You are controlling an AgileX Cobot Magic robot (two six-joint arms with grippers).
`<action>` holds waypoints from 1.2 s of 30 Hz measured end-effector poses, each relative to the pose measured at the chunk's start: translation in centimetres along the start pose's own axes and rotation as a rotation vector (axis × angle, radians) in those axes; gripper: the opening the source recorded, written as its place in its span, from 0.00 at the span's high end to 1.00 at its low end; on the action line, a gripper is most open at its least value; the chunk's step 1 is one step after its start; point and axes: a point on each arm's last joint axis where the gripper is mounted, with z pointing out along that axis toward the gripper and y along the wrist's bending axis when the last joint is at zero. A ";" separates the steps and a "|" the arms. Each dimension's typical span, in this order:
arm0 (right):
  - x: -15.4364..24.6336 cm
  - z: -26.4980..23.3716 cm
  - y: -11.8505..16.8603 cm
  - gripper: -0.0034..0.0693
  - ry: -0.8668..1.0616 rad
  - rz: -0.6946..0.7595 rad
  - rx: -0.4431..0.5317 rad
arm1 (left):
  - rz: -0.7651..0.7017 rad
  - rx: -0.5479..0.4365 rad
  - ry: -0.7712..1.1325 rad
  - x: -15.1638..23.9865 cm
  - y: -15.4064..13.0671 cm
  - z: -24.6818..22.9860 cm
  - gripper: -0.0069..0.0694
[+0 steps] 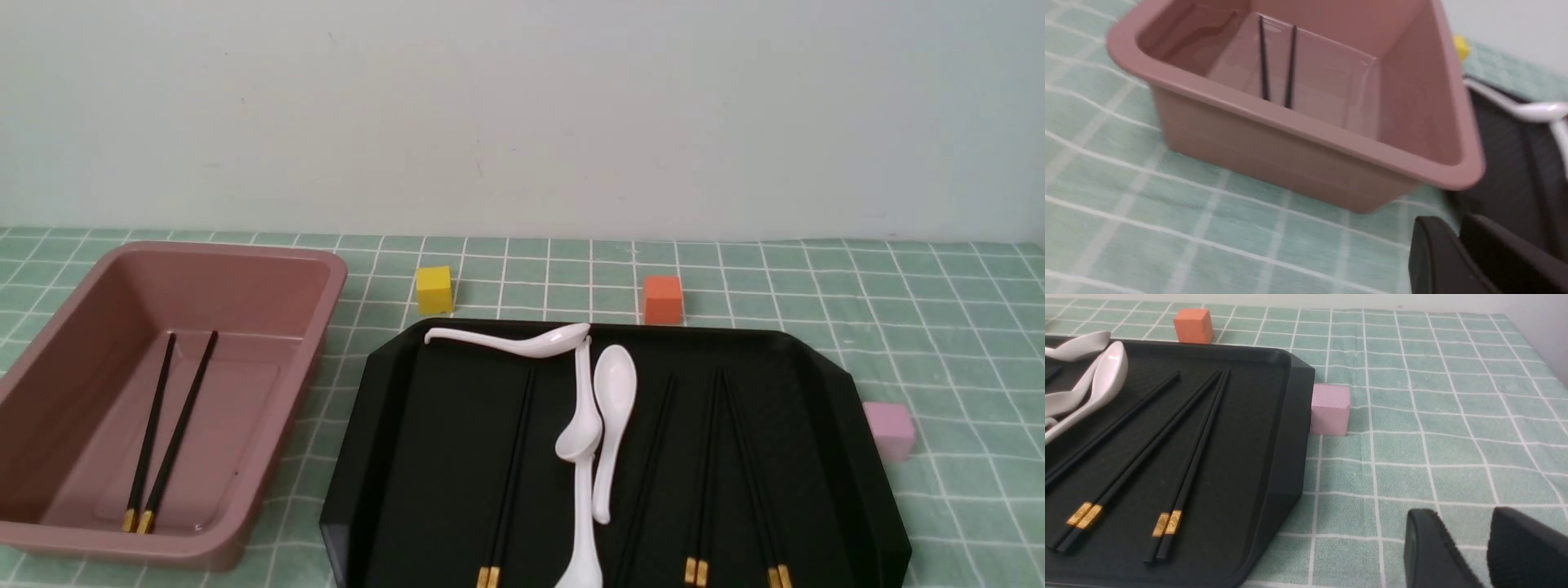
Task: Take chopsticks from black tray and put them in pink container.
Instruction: 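Reach over to the black tray and grasp a pair of chopsticks with the left gripper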
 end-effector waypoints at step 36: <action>0.0 0.0 0.0 0.62 0.000 0.000 0.000 | -0.203 -0.094 1.094 -8.9 -8.8 5.2 0.93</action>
